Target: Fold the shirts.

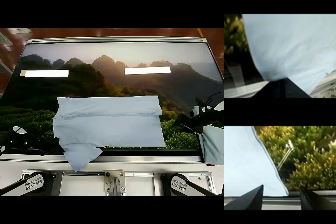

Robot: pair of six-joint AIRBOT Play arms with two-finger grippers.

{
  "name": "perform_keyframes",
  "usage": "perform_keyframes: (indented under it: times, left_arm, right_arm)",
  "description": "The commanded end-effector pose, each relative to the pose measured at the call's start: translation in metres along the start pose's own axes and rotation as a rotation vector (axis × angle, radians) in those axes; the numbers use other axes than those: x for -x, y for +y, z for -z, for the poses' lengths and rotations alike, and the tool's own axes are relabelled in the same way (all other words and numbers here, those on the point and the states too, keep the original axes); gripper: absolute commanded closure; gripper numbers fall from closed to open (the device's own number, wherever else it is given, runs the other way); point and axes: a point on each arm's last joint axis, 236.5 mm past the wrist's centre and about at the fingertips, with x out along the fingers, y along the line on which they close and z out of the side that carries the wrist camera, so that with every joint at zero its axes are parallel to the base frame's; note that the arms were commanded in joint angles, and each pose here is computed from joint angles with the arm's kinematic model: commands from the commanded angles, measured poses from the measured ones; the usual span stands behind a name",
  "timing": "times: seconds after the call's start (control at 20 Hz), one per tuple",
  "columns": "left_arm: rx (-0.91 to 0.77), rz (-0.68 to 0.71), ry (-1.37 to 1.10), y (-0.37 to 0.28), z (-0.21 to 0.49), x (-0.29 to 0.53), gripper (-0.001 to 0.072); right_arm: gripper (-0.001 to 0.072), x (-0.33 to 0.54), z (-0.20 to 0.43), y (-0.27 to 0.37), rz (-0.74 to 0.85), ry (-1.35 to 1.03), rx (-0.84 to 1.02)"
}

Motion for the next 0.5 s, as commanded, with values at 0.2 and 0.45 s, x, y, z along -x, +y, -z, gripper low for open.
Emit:
perform_keyframes:
  times: [0.2,0.45]
  left_arm:
    - [-0.024,0.014,0.012,-0.004,0.002,0.000,0.0673]
    - [-0.034,0.026,0.038,-0.008,0.009,0.001,0.0673]
  right_arm:
    - [0.0037,-0.040,0.074,0.011,-0.110,0.229,0.010]
    - [0.0045,-0.069,0.096,0.006,-0.117,0.245,-0.031]
